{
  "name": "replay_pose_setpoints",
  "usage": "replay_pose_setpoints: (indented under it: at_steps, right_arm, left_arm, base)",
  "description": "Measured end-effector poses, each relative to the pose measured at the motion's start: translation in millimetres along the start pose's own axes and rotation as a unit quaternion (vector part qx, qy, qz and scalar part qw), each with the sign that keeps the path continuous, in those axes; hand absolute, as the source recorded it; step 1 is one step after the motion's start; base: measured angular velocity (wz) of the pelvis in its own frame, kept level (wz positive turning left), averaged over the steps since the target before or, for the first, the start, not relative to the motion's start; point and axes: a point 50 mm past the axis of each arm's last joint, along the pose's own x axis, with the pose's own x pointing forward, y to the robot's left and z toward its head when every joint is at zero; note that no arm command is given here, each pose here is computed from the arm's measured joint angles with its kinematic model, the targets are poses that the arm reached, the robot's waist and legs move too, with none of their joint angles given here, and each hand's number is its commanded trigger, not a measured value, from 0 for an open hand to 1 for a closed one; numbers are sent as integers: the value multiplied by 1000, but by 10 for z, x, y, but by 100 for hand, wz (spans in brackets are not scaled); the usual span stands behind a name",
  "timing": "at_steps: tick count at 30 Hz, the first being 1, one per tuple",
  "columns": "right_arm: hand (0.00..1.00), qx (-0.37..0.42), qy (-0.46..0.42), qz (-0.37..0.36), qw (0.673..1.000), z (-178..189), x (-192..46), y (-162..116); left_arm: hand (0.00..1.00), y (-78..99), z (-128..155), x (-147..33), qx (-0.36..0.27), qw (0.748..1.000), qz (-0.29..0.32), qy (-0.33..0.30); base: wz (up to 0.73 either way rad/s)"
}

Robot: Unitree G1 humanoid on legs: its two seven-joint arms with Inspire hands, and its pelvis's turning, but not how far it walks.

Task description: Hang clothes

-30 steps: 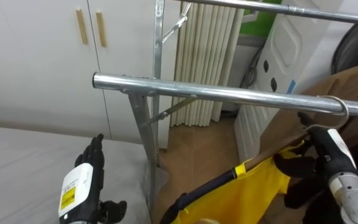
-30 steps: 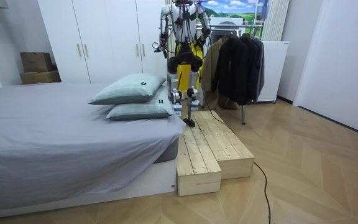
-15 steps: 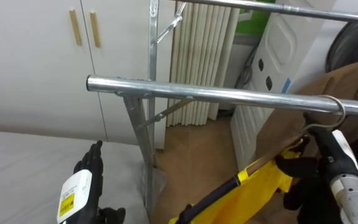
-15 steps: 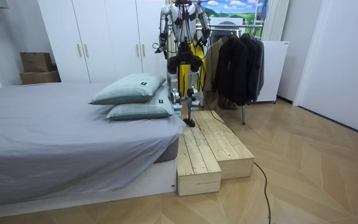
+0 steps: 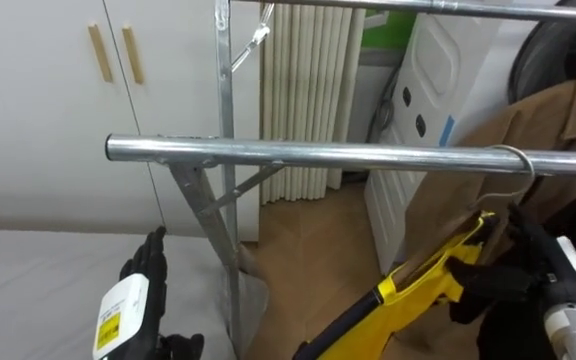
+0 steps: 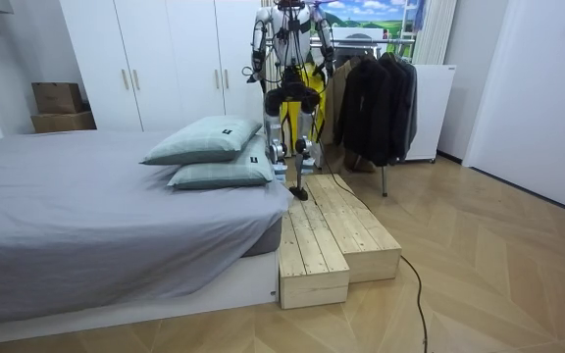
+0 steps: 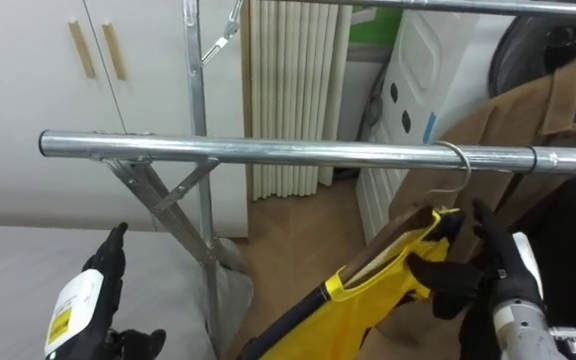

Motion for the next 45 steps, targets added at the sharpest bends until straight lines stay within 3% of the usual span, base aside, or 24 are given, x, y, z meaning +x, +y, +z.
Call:
replay_pose_setpoints:
  at_steps: [13,31,37,45]
  right_arm:
    - [0,4,-12,-18,1000,-137,-254,-77]
    - [0,109,76,-25,991,-617,-595,32]
    - [0,172,112,-28,978,-774,-671,115]
    - [0,316,168,-29,933,-1044,-823,162]
  left_arm:
    - [0,33,-35,-17,15,1000,17,-13]
    - [0,-99,-252,-214,31,999,-19,29]
    - [0,-111,-307,-239,36,998,-24,40]
    - [0,-144,-394,-323,40,997,-36,60]
  base:
    - [-10]
    - [-2]
    - [-1]
    - [-4]
